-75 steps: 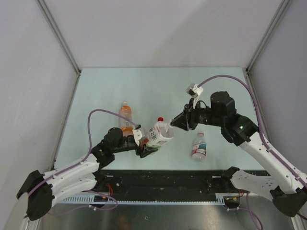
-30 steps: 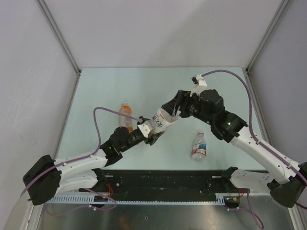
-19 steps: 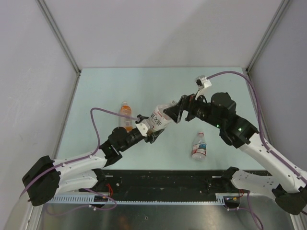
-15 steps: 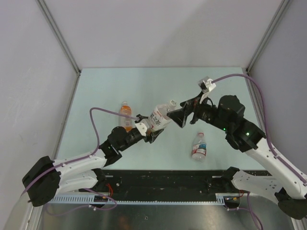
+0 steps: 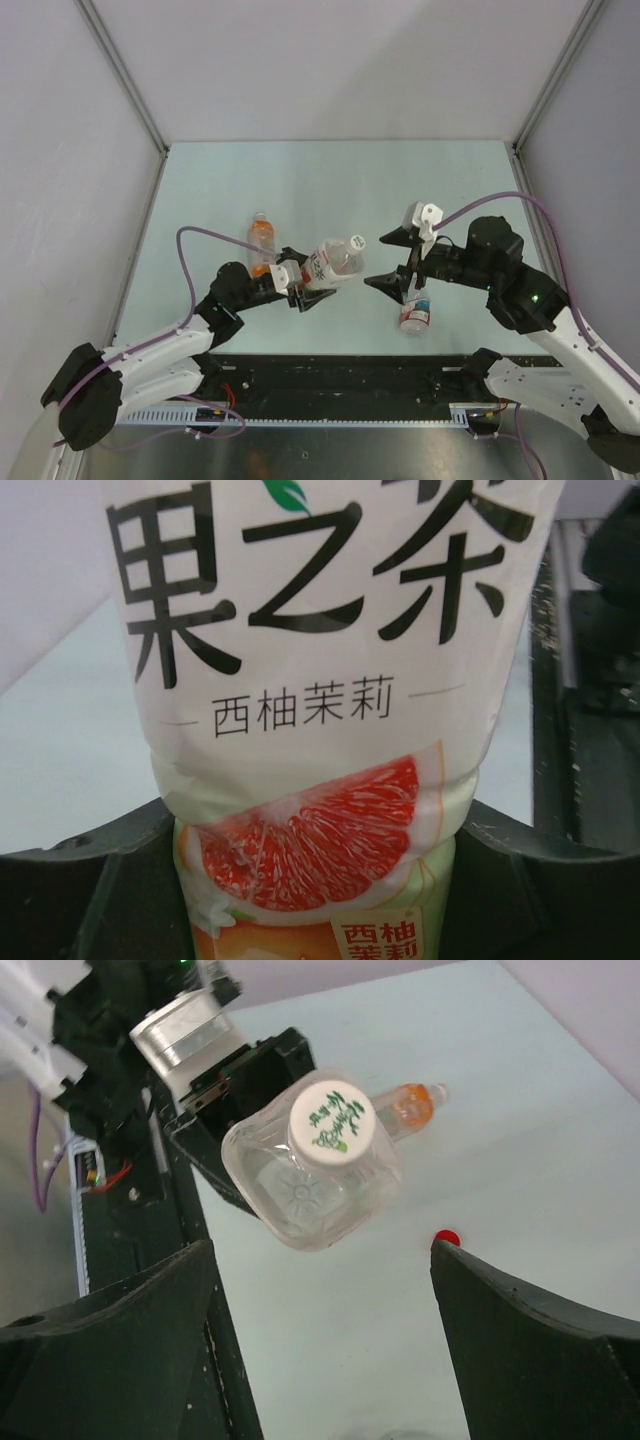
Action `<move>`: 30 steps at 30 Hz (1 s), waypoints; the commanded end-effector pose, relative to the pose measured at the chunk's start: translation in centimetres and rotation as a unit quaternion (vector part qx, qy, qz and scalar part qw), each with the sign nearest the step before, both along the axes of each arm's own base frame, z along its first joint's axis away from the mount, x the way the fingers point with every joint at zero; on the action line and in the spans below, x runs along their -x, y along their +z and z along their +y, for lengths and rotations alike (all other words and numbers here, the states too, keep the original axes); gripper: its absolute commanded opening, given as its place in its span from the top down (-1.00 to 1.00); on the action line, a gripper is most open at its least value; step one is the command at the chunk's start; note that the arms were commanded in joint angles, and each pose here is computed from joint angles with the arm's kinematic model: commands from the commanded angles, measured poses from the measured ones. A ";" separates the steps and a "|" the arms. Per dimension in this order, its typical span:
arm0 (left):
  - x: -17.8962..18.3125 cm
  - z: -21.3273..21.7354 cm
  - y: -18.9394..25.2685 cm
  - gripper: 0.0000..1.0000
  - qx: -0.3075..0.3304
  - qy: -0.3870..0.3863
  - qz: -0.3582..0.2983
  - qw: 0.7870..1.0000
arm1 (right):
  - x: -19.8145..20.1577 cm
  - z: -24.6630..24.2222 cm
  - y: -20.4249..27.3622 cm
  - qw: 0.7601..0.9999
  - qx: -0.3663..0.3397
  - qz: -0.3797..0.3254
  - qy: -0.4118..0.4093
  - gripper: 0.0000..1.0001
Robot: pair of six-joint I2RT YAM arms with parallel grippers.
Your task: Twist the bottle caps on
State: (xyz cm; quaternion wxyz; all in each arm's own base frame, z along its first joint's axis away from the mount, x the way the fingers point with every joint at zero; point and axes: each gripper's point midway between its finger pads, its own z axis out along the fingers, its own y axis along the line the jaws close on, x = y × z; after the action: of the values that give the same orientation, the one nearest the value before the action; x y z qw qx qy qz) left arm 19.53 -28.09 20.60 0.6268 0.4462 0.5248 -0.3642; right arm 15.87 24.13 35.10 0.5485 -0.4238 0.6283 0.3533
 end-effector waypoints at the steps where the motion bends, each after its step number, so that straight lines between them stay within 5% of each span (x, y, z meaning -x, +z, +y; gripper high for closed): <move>1: 3.1 -0.5 -0.6 1.00 -0.015 -0.101 -0.005 0.995 | 2.5 1.1 -0.1 0.990 0.017 -0.081 0.111 -0.80; 13: 4.8 -0.8 -1.2 1.00 -0.031 -0.160 -0.009 0.987 | 3.8 1.7 1.3 0.979 -0.004 -0.126 0.161 -0.58; 30: 4.5 -0.8 -0.9 1.00 -0.031 -0.152 -0.010 0.988 | 4.7 2.6 0.7 0.974 -0.004 -0.111 0.199 0.03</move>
State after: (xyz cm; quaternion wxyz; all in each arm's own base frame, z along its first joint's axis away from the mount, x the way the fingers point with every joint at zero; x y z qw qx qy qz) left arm 14.65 -28.70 17.66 0.5297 0.5372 0.4855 -0.4418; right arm 11.95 26.54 34.91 0.5298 -0.5666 0.4884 0.3996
